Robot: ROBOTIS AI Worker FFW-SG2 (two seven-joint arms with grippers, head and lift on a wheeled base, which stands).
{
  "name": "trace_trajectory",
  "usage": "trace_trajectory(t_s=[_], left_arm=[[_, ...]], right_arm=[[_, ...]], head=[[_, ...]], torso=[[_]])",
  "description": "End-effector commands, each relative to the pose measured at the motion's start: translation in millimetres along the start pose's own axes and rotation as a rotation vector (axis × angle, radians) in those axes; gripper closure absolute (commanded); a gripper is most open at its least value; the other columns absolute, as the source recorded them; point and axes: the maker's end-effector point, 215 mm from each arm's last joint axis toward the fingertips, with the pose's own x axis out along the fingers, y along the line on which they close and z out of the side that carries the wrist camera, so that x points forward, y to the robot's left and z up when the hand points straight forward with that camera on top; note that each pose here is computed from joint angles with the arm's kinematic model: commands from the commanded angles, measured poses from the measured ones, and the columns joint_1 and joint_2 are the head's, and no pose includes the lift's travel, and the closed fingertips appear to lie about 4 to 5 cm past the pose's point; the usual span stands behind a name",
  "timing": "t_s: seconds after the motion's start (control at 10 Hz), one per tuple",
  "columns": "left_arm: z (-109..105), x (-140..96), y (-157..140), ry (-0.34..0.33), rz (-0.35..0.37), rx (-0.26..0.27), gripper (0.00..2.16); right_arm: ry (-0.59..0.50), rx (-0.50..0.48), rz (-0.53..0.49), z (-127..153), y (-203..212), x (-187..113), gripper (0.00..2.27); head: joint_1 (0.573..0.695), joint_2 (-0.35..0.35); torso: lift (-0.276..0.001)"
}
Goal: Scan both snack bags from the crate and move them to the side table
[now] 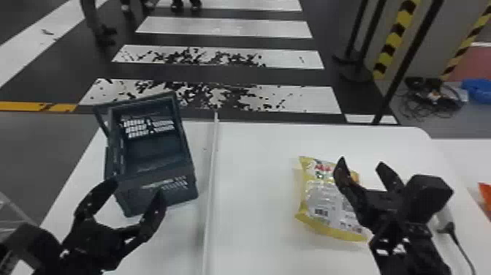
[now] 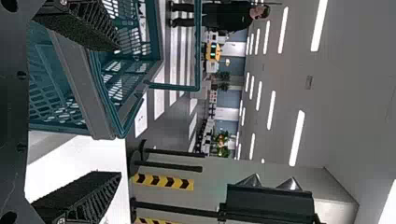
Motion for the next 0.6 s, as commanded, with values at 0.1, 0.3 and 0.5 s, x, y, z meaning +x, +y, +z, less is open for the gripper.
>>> trace_trajectory(t_s=[0.1,0.3,0.5], left_arm=[[-1,0,0,0.001,0.002,-0.001,0.04],[-2,0,1,0.002,0.002,-0.002,0.04],[-4,-1,1,0.008,0.004,-0.004,0.04]], right_arm=[[0.016,0.002,-0.002,-10,0,-4,1.01],[0.032,-0.012,0.006,-15,2,-4,1.82],[0.078,-0.034,0.054,-26,14,-4,2.11]], head=[[0.695,-0.02],[0.695,-0.018],[0.695,-0.014]], torso=[[-0.099],[-0.099],[-0.099]])
